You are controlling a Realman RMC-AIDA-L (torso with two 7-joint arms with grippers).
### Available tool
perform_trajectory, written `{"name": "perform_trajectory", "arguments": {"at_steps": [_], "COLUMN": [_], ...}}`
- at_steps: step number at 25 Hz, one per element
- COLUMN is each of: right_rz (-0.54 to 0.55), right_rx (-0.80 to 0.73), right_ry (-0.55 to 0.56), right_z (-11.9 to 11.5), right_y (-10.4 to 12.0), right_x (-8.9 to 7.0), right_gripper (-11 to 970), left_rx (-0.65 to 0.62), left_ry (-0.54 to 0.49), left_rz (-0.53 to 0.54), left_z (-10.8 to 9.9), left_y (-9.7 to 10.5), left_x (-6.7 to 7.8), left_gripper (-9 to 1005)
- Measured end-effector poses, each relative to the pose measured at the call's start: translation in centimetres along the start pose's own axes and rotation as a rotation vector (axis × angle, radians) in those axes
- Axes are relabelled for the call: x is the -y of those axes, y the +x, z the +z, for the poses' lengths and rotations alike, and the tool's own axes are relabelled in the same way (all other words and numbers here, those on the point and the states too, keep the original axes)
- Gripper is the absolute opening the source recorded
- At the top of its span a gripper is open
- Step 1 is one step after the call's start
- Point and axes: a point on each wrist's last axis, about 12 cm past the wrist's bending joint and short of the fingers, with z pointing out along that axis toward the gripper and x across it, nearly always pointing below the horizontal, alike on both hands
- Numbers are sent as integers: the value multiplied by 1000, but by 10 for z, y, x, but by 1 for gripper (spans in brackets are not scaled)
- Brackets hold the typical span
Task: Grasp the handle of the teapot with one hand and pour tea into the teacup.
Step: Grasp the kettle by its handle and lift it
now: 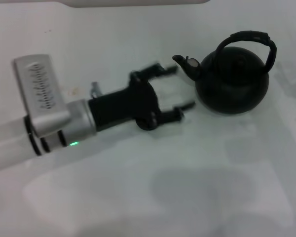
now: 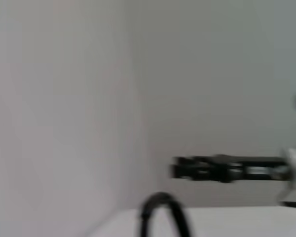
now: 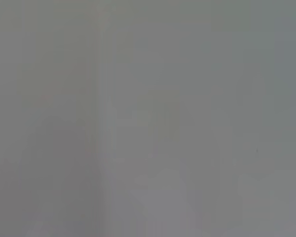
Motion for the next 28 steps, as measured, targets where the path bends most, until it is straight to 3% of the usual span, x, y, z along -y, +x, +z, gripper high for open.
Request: {"name": "perform_trajectory", "arguments": {"at_steps": [1, 2, 3, 9, 12, 14, 17, 23, 28], "right_rz": [-1, -2, -3, -4, 8, 38, 83, 71, 124], "right_rx": [-1, -2, -3, 15, 43, 48, 26, -66, -105], "right_ry": [1, 1, 1, -1, -6, -15, -41, -166, -193], "right_z": [0, 0, -1, -1, -1, -2, -5, -20, -26], "right_y": [0, 0, 0, -2, -5, -6, -4, 5, 9], "right_x": [0, 1, 1, 1, 0, 0, 1, -2, -3], "right_gripper": [884, 884, 884, 884, 884, 884, 885, 885, 885], "left_rx": [8, 37, 37, 94, 98, 110, 106, 83, 75], "left_ry": [-40, -153, -153, -408, -450, -606, -698, -844, -942], "left_rz": [5, 32, 32, -16, -28, -76, -105, -144, -178], "left_z": [-5, -18, -18, -48, -53, -72, -84, -108, -124], "left_y": [2, 6, 6, 9, 10, 14, 18, 27, 33], "left_x": [1, 6, 6, 7, 6, 1, -1, -5, -5], "left_gripper": [831, 830, 830, 829, 829, 829, 829, 829, 829]}}
